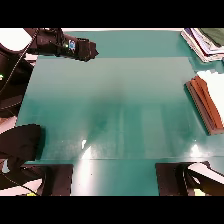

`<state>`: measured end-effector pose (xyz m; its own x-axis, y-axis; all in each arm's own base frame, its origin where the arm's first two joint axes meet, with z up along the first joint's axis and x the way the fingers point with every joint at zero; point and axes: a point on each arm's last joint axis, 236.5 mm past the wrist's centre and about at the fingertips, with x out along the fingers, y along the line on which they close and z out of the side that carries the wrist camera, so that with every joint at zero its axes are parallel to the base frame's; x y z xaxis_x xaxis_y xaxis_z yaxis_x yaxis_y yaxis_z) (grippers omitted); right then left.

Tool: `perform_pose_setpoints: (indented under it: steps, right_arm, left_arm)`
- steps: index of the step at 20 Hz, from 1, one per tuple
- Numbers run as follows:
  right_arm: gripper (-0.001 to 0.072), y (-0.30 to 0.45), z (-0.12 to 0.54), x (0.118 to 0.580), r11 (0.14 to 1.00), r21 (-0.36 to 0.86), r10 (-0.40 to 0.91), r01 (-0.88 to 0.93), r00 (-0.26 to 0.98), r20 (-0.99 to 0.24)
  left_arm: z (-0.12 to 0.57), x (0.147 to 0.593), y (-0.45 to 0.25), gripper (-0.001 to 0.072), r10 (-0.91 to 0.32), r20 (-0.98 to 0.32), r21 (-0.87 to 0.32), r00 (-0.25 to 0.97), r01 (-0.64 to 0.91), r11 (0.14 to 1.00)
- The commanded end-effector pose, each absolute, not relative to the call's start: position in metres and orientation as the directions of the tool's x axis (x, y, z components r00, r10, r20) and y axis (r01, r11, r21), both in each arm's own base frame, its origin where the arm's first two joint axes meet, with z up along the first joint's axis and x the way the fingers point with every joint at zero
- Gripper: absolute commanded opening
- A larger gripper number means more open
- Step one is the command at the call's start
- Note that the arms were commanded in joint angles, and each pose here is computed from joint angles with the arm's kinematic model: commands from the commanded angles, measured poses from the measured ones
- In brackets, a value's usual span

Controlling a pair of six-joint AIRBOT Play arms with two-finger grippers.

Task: Fold the shirts.

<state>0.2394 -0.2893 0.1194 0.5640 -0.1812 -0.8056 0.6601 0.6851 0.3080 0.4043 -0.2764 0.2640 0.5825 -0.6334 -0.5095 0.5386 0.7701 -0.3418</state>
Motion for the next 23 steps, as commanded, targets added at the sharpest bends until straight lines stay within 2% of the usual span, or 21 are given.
perform_pose_setpoints:
  steps: [1, 3, 5, 9, 13, 14, 15, 16, 23]
  right_arm:
    - [0.0635, -0.278, 0.149, 0.252, 0.687, 0.372, -0.207, 0.624, 0.659, -0.723]
    - [0.0634, -0.24, 0.193, 0.3, 0.732, 0.492, -0.129, 0.471, 0.806, -0.578]
    - [0.0634, -0.182, 0.224, 0.341, 0.783, 0.548, 0.001, 0.294, 0.881, -0.474]
    - [0.0633, -0.049, 0.245, 0.38, 0.851, 0.525, 0.279, -0.016, 0.861, -0.426]
    - [0.0617, 0.056, 0.245, 0.382, 0.815, 0.526, 0.499, -0.244, 0.757, -0.422]
    - [0.0488, 0.075, 0.243, 0.38, 0.8, 0.529, 0.538, -0.282, 0.727, -0.427]
    - [0.0275, 0.091, 0.24, 0.378, 0.787, 0.532, 0.57, -0.313, 0.699, -0.432]
    - [0.0019, 0.104, 0.238, 0.375, 0.775, 0.535, 0.595, -0.337, 0.676, -0.436]
    - [0.0018, 0.128, 0.233, 0.369, 0.748, 0.543, 0.642, -0.382, 0.623, -0.446]
  left_arm:
    - [0.264, 0.405, -0.277, 0.0029, -0.634, -0.508, -0.341, 0.583, 0.539, 0.77]
    - [0.264, 0.405, -0.277, 0.0029, -0.634, -0.508, -0.341, 0.583, 0.539, 0.77]
    - [0.264, 0.405, -0.276, 0.0029, -0.631, -0.508, -0.337, 0.587, 0.538, 0.772]
    - [0.257, 0.417, -0.258, 0.0029, -0.554, -0.537, -0.239, 0.636, 0.515, 0.823]
    - [0.261, 0.419, -0.258, 0.003, -0.557, -0.523, -0.24, 0.645, 0.515, 0.823]
    - [0.263, 0.421, -0.259, 0.003, -0.558, -0.513, -0.24, 0.652, 0.515, 0.823]
    - [0.266, 0.423, -0.259, 0.0029, -0.559, -0.502, -0.24, 0.66, 0.515, 0.823]
    - [0.268, 0.424, -0.259, 0.003, -0.56, -0.491, -0.24, 0.667, 0.515, 0.823]
    - [0.278, 0.431, -0.26, 0.0029, -0.564, -0.448, -0.24, 0.694, 0.515, 0.823]
